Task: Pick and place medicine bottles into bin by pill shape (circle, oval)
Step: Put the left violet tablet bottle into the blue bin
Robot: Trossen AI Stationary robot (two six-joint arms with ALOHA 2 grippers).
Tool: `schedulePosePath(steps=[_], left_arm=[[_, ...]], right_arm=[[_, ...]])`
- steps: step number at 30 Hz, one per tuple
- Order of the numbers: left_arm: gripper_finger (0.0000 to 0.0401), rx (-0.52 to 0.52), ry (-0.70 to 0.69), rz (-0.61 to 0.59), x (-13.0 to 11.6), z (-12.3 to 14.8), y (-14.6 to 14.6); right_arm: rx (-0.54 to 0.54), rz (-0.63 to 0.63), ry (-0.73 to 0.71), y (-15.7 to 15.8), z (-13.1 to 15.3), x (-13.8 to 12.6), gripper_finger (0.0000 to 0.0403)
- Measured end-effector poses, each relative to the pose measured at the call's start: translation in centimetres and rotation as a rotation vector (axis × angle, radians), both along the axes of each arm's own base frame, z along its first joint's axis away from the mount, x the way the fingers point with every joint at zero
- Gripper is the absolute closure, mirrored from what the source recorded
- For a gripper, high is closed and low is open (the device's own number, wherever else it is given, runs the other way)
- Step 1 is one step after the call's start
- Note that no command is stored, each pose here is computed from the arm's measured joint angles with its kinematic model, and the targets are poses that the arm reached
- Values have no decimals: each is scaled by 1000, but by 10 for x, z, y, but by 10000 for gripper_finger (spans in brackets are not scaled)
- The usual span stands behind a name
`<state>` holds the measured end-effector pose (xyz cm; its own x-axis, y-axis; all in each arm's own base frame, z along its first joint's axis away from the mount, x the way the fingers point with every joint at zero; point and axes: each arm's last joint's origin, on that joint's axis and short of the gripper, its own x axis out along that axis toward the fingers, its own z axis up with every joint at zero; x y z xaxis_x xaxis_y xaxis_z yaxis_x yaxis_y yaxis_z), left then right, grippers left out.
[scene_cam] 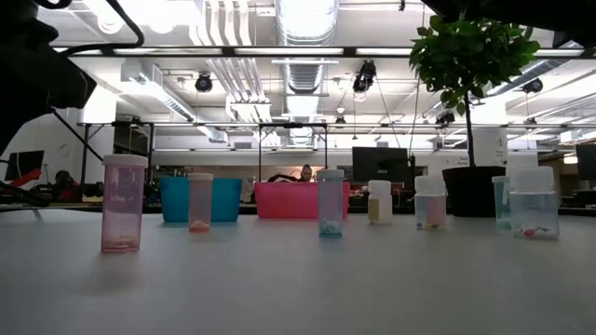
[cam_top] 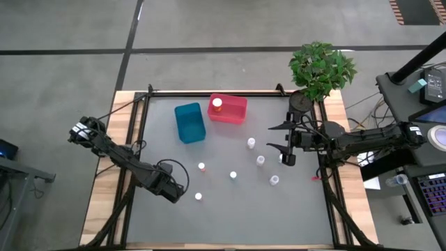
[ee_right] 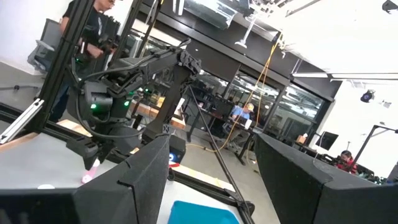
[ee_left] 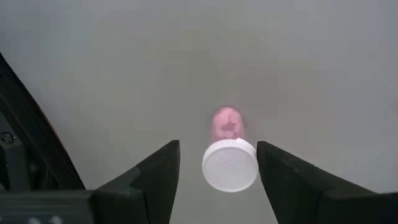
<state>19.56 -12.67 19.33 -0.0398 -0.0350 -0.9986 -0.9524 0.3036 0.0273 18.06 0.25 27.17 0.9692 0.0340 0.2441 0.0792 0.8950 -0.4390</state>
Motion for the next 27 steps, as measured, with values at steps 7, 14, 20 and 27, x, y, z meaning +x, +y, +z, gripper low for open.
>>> schedulePosePath(steps=[7,14,20,27], left_arm=[[250,-1,0,1,1,0,1],[313,-6,-7,1,2,2,1],[305,-16,-24,-6,4,11,-1],[309,-11,-32,-77,16,42,10]], right_arm=[[0,0,0,0,0,0,177],[0,0,0,0,0,0,177],[0,-2,11,0,-1,0,177],[-1,-108,59,-3,-5,1,177]])
